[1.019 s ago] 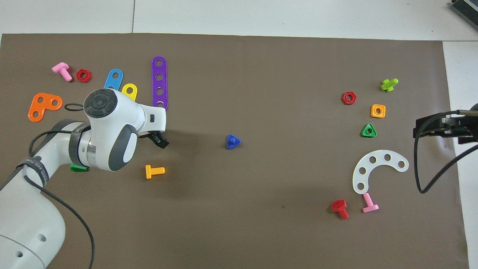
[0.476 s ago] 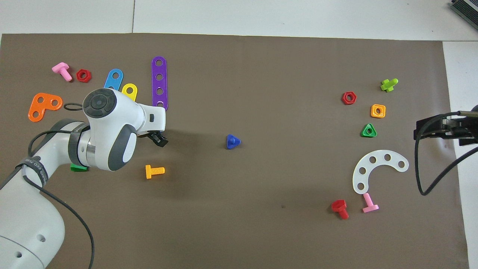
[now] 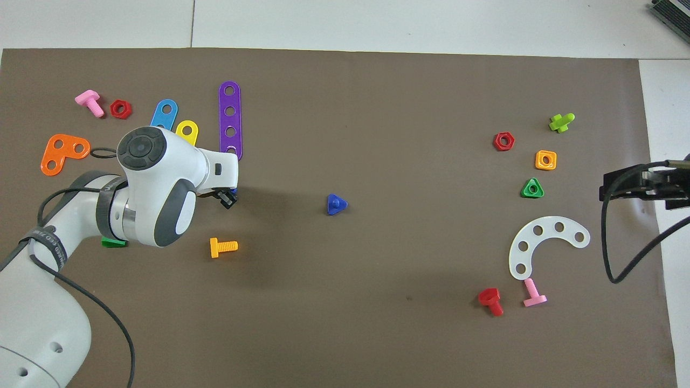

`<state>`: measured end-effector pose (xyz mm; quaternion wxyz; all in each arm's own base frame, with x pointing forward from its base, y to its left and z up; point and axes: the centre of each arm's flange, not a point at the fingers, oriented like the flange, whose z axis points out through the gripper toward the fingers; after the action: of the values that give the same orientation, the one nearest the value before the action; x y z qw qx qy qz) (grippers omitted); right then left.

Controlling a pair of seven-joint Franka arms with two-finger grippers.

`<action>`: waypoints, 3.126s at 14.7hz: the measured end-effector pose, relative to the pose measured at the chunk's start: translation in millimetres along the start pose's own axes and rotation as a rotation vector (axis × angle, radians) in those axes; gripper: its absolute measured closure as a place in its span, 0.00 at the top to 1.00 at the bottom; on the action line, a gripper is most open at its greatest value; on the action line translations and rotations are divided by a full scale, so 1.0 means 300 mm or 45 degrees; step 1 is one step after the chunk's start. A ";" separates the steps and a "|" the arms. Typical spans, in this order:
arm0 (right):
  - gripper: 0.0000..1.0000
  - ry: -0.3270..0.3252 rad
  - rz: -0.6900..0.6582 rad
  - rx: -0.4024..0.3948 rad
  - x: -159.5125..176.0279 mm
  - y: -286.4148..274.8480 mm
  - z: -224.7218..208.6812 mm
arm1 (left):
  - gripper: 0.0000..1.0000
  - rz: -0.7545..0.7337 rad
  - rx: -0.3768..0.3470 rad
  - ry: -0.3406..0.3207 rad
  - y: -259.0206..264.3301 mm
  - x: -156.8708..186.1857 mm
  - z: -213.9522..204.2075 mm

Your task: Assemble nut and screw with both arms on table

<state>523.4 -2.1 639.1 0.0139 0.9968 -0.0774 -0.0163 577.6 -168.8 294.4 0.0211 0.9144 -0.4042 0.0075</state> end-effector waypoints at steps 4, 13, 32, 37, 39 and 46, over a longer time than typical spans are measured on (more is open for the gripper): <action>1.00 0.002 0.000 0.000 -0.001 0.000 -0.003 | 0.47 -0.011 0.000 0.001 0.000 0.000 0.000; 1.00 0.003 0.000 0.001 -0.001 0.000 -0.004 | 0.47 -0.552 -0.010 -0.022 0.016 0.077 -0.137; 1.00 0.003 0.000 0.001 -0.001 0.000 -0.004 | 0.47 -0.885 -0.012 -0.008 0.551 0.390 -0.320; 1.00 0.003 0.000 0.001 -0.001 0.000 -0.004 | 0.47 -0.852 -0.026 -0.014 0.636 0.481 -0.289; 1.00 0.003 0.000 0.001 -0.001 0.000 -0.004 | 0.47 -0.845 -0.031 -0.020 0.662 0.509 -0.264; 1.00 0.003 0.000 0.001 -0.001 0.000 -0.004 | 0.47 -0.843 -0.030 -0.036 0.684 0.536 -0.218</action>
<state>523.2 -1.9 640.5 0.0137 0.9968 -0.0772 -0.0149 534.3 -422.5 371.5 0.0273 0.9958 -0.0854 -0.0173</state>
